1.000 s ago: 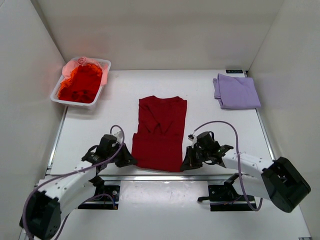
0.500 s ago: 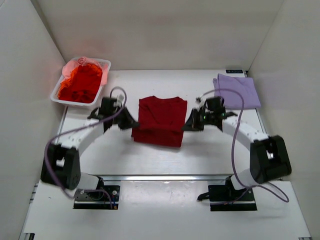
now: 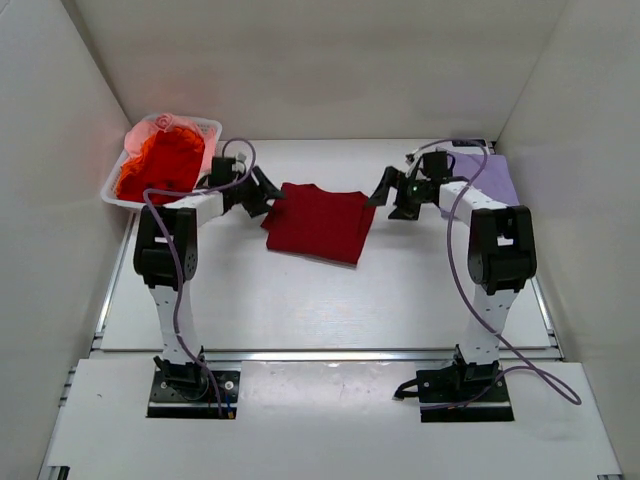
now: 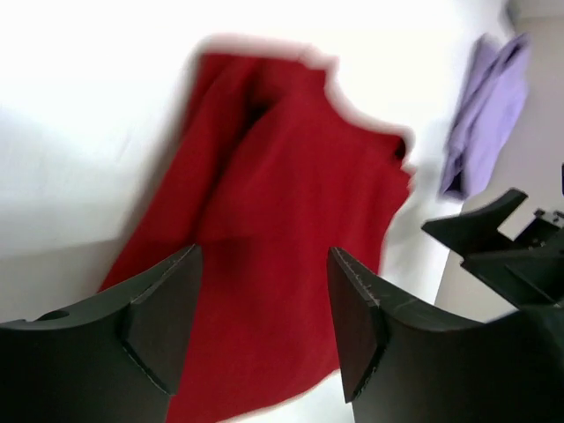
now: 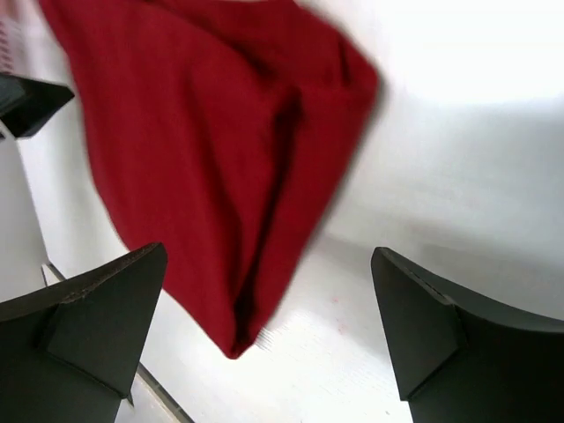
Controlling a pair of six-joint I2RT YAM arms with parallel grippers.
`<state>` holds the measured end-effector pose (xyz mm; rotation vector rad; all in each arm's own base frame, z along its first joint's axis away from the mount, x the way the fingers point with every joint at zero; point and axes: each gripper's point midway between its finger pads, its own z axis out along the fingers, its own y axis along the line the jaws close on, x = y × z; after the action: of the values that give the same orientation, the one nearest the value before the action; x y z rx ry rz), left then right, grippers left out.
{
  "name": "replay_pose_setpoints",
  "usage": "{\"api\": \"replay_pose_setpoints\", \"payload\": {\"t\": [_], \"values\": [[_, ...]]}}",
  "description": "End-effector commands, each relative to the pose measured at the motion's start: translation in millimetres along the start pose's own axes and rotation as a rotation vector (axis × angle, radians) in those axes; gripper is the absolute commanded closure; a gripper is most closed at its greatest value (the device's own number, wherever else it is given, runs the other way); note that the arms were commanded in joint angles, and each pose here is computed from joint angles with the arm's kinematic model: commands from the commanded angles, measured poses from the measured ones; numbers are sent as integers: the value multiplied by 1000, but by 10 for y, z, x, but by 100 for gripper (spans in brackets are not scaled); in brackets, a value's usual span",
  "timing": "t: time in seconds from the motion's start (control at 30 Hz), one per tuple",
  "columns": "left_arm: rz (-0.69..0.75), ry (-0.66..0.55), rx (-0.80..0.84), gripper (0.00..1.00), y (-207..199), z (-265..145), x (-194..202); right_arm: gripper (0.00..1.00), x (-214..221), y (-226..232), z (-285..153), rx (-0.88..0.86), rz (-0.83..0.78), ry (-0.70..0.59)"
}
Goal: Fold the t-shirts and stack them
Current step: Fold the long partially folded tshirt into a neat square, then put the neatly folded tshirt into the corner of the board with the right arm
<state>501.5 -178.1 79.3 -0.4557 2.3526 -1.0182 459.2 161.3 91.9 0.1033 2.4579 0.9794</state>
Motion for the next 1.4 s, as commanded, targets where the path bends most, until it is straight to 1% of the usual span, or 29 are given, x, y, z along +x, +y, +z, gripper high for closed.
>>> {"api": "replay_pose_setpoints", "payload": {"t": [0.0, 0.03, 0.07, 0.1, 0.13, 0.17, 0.23, 0.27, 0.3, 0.33, 0.4, 0.43, 0.47, 0.5, 0.53, 0.57, 0.6, 0.67, 0.7, 0.73, 0.77, 0.83, 0.9, 0.97, 1.03, 1.1, 1.17, 1.33, 1.37], "values": [[18, -21, 137, 31, -357, -348, 86, 1, 274, 33, 80, 17, -6, 17], [17, -19, 144, 30, -366, -431, 199, 0, 372, 8, 161, 13, -1, 33], [4, -6, 134, 31, -261, -462, 341, 1, 443, 95, 208, 3, 3, 47], [-2, -11, 145, 31, -251, -578, 431, 1, 487, 113, 267, -4, 20, 54], [3, -33, 173, 31, -373, -726, 442, 1, 555, 85, 333, -1, 32, 66], [-4, -19, 161, 31, -287, -771, 581, 1, 526, 165, 391, -10, 30, 53], [14, -36, 166, 30, -322, -1035, 737, 1, 590, 260, 597, -11, 54, 82], [30, -75, 180, 30, -407, -1170, 696, 1, 584, 385, 675, -32, 36, 89], [20, -72, 164, 30, -345, -1226, 763, 1, 697, 405, 804, -33, 52, 122], [22, -84, 164, 29, -355, -1324, 787, 1, 660, 452, 892, -47, 64, 124], [21, -109, 174, 29, -359, -1488, 767, 1, 775, 572, 1098, -62, 65, 161], [26, -125, 169, 29, -348, -1557, 752, 2, 808, 608, 1206, -65, 58, 178], [34, -130, 172, 29, -358, -1601, 748, 7, 835, 659, 1280, -81, 61, 200], [51, -138, 176, 29, -350, -1651, 719, 22, 874, 670, 1346, -87, 60, 221], [29, -135, 159, 29, -301, -1674, 719, 60, 885, 682, 1375, -90, 46, 230], [35, -131, 166, 29, -311, -1713, 728, 86, 925, 666, 1404, -87, 39, 256], [40, -131, 169, 29, -316, -1747, 731, 100, 878, 689, 1389, -76, 28, 269], [34, -136, 168, 28, -284, -1754, 733, 100, 797, 569, 1367, -29, -81, 283], [47, -129, 174, 29, -298, -1763, 759, 100, 720, 491, 1300, 63, -110, 279], [49, -126, 179, 29, -308, -1768, 781, 100, 723, 377, 1218, 129, -156, 301], [46, -125, 168, 29, -277, -1752, 801, 100, 500, 341, 1145, 192, -235, 254], [43, -118, 166, 29, -249, -1729, 838, 100, 317, 213, 958, 274, -301, 248], [33, -110, 172, 29, -237, -1703, 860, 99, 54, 105, 655, 388, -372, 201], [31, -89, 176, 29, -250, -1673, 931, 100, -227, -51, 364, 466, -426, 142], [39, -101, 177, 29, -244, -1636, 905, 100, -512, -86, 49, 518, -466, 53], [45, -96, 179, 29, -250, -1618, 912, 100, -738, -242, -214, 558, -496, 3], [41, -87, 162, 29, -185, -1581, 929, 100, -1027, -290, -564, 618, -524, -78], [51, -78, 153, 29, -179, -1526, 917, 100, -1492, -529, -1195, 725, -562, -162], [50, -69, 149, 30, -162, -1502, 943, 100, -1600, -653, -1338, 748, -547, -177]]}}
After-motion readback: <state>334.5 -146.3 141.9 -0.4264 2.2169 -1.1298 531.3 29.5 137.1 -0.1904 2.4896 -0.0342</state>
